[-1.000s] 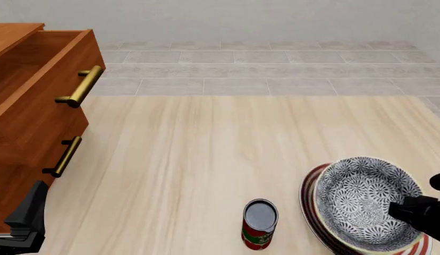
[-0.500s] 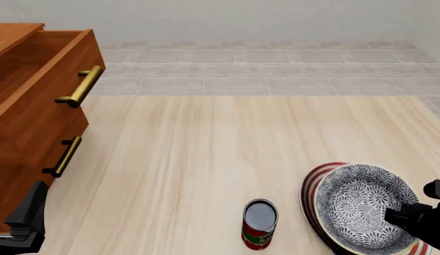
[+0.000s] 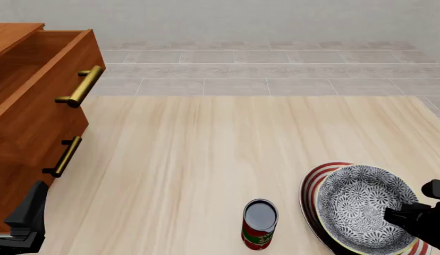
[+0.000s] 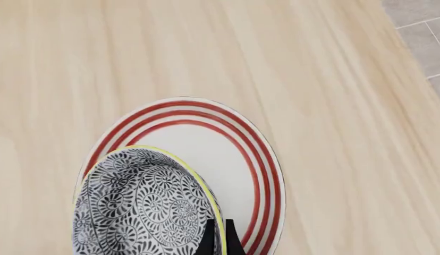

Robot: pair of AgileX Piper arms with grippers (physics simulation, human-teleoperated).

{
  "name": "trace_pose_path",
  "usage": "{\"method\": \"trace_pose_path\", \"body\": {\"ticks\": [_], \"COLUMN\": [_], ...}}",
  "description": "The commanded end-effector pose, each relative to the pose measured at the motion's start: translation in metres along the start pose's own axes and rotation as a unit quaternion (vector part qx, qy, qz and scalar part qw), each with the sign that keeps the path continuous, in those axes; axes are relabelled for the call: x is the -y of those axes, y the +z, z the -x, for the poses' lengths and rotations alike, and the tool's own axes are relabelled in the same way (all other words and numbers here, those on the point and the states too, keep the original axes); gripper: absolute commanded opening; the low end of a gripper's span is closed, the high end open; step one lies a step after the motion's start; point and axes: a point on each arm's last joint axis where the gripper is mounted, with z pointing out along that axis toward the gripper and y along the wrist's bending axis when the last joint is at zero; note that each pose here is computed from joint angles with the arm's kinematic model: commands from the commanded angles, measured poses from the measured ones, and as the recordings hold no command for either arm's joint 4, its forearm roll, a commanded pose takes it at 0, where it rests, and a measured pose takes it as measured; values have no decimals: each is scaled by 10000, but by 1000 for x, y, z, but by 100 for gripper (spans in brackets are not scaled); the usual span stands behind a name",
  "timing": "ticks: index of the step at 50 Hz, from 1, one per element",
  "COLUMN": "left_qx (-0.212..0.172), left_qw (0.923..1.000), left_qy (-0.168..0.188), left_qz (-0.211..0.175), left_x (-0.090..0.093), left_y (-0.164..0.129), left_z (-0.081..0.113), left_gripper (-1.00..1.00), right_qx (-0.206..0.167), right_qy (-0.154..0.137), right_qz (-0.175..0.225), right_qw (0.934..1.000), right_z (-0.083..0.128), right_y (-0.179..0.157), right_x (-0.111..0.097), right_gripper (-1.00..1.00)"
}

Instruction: Put the bowl on the plate.

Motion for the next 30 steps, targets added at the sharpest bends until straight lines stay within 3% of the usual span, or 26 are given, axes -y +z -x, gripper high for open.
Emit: {"method": "trace_pose_path", "body": {"ticks": [1, 16, 17, 30], "left_qx": [1, 0, 0, 0], "left_qw": [10000, 10000, 10000, 10000], "left_qy": [1, 0, -1, -1], "left_qz": [1, 0, 0, 1], "left_x": [0, 0, 0, 0], "left_y": [0, 0, 0, 0], "left_z": [0, 0, 0, 0], "left_gripper": [100, 100, 100, 100], "right_qx": [13, -16, -15, 1], "right_qy": [64, 62, 52, 64], "right_qz": [-1, -64, -63, -76], "right_qw": [10000, 10000, 10000, 10000], "right_z": [0, -4, -3, 0], "right_y": [2, 4, 4, 5], "right_x": [0, 2, 2, 3], "right_gripper": [-100, -100, 100, 100]}}
